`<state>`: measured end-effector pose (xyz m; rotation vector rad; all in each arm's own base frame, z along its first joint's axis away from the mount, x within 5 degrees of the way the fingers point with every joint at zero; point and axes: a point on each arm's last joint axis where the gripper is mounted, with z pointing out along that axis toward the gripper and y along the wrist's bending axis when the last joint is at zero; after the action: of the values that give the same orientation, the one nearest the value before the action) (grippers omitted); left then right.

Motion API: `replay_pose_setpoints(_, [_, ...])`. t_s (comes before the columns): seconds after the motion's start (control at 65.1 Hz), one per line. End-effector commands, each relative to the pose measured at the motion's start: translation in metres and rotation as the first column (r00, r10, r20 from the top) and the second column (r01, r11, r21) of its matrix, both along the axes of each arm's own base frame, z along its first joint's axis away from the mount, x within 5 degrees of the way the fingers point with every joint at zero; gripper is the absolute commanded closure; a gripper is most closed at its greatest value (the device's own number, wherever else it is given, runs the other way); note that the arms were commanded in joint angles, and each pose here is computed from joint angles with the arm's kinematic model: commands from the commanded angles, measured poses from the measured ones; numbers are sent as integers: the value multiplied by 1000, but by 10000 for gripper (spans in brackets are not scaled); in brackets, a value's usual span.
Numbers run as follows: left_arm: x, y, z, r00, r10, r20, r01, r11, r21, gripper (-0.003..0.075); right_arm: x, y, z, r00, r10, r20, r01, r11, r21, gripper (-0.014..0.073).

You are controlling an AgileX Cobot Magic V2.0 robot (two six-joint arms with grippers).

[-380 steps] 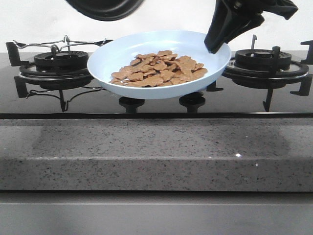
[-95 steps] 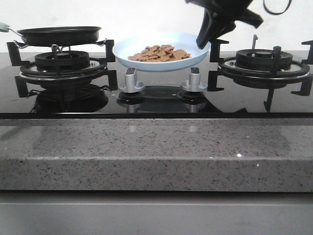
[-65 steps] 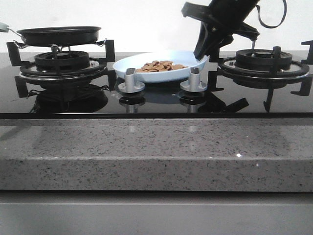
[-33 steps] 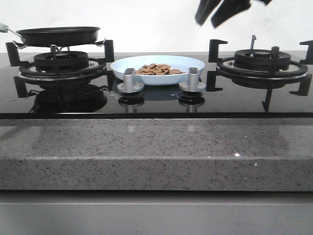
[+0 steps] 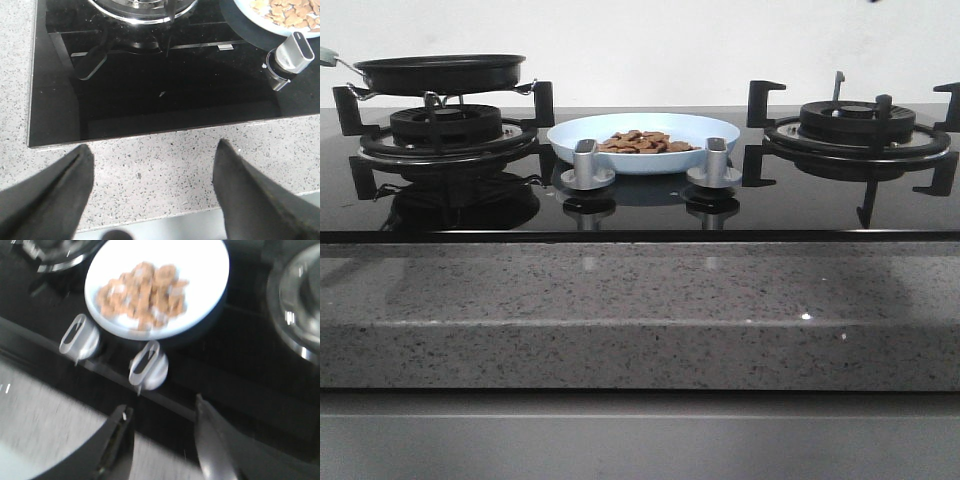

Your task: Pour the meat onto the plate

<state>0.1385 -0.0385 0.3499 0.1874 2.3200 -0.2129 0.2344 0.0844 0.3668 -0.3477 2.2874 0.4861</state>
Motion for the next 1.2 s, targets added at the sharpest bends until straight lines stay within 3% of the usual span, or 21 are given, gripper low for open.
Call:
replay_pose_setpoints(0.0, [1, -2, 14, 996, 2, 91, 1, 999, -39, 230, -26, -8, 14, 993, -20, 116, 16, 999, 32, 267])
replay_pose_setpoints(0.399, [1, -2, 13, 996, 1, 85, 2, 999, -42, 240, -105, -27, -19, 988, -21, 151, 14, 999, 43, 283])
replay_pose_setpoints(0.507, [1, -2, 13, 996, 1, 84, 2, 999, -42, 342, -113, -29, -23, 988, -16, 155, 10, 999, 43, 389])
replay_pose_setpoints(0.706, [1, -3, 13, 997, 0, 81, 4, 999, -50, 631, -117, -29, -23, 989, -8, 148, 2, 999, 41, 640])
replay_pose_setpoints(0.799, [1, -3, 13, 996, -3, 85, 7, 999, -47, 733, -117, -29, -23, 988, -10, 151, 4, 999, 42, 662])
replay_pose_setpoints(1.182, [2, -5, 15, 994, -24, 109, 30, 998, -53, 741, -117, -29, -23, 988, -10, 151, 4, 999, 42, 666])
